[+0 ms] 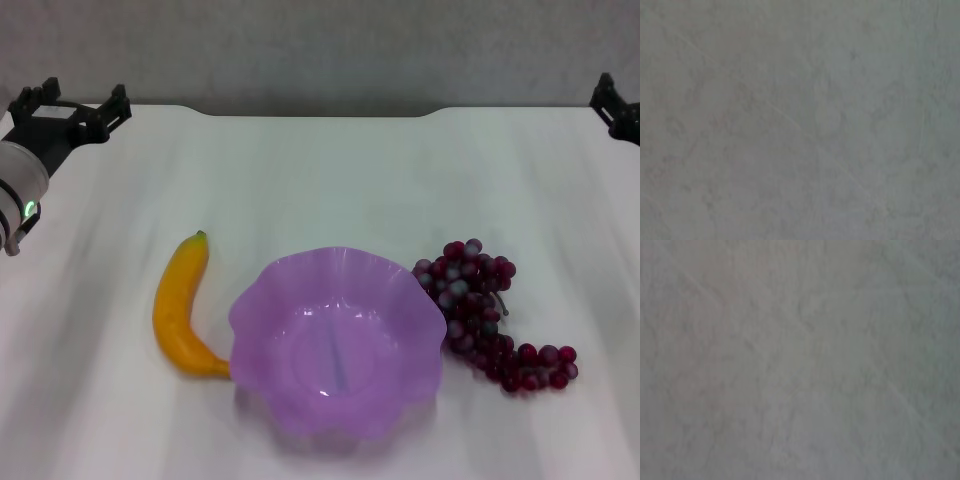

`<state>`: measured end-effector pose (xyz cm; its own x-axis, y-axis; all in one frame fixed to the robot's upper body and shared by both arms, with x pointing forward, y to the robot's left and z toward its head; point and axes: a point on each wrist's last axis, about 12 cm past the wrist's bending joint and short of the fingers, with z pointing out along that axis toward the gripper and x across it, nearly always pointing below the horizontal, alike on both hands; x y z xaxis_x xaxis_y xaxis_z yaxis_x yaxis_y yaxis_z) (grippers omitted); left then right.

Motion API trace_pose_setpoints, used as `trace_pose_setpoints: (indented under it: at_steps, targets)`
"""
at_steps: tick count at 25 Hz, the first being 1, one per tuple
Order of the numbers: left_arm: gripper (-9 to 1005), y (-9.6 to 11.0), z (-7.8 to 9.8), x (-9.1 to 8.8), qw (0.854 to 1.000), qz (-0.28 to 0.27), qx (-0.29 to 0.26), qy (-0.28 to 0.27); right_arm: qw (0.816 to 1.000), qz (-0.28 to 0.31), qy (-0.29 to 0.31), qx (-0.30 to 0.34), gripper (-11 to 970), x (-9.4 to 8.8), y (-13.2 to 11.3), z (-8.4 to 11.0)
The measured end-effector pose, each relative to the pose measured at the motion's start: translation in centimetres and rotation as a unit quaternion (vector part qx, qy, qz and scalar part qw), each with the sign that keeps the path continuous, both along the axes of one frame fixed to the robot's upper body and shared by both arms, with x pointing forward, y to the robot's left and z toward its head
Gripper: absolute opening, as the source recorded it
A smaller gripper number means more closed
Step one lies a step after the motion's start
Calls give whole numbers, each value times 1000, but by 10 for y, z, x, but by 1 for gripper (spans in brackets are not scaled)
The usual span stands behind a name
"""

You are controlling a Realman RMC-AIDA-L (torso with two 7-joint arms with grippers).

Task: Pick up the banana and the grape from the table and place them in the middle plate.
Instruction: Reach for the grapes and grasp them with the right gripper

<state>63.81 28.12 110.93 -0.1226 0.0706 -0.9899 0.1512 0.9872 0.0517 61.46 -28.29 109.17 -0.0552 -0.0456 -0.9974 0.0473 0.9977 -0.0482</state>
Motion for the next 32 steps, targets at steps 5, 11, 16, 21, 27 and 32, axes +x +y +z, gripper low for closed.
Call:
trace_pose_setpoints:
  at_steps: [5,11,16,21,27,32]
  targets:
    - [894,-1,0,1,1000,-2,1,1,998,-8,-55,-6,881,-14,2,0]
    - [894,-1,0,1,1000,-1,1,2,1000,17,-16,15,881,-13,12,-4]
    - [894,2,-7,0,1000,3,4,14,993,90,70,25,880,-2,28,15]
    - [894,-2,-3,4,1000,-2,4,11,968,156,196,2,880,18,28,31]
    - [893,-6,-1,6,1000,-7,6,9,918,276,283,20,880,21,33,36]
    - [893,-8,0,7,1000,-8,6,7,890,328,310,67,880,21,28,29]
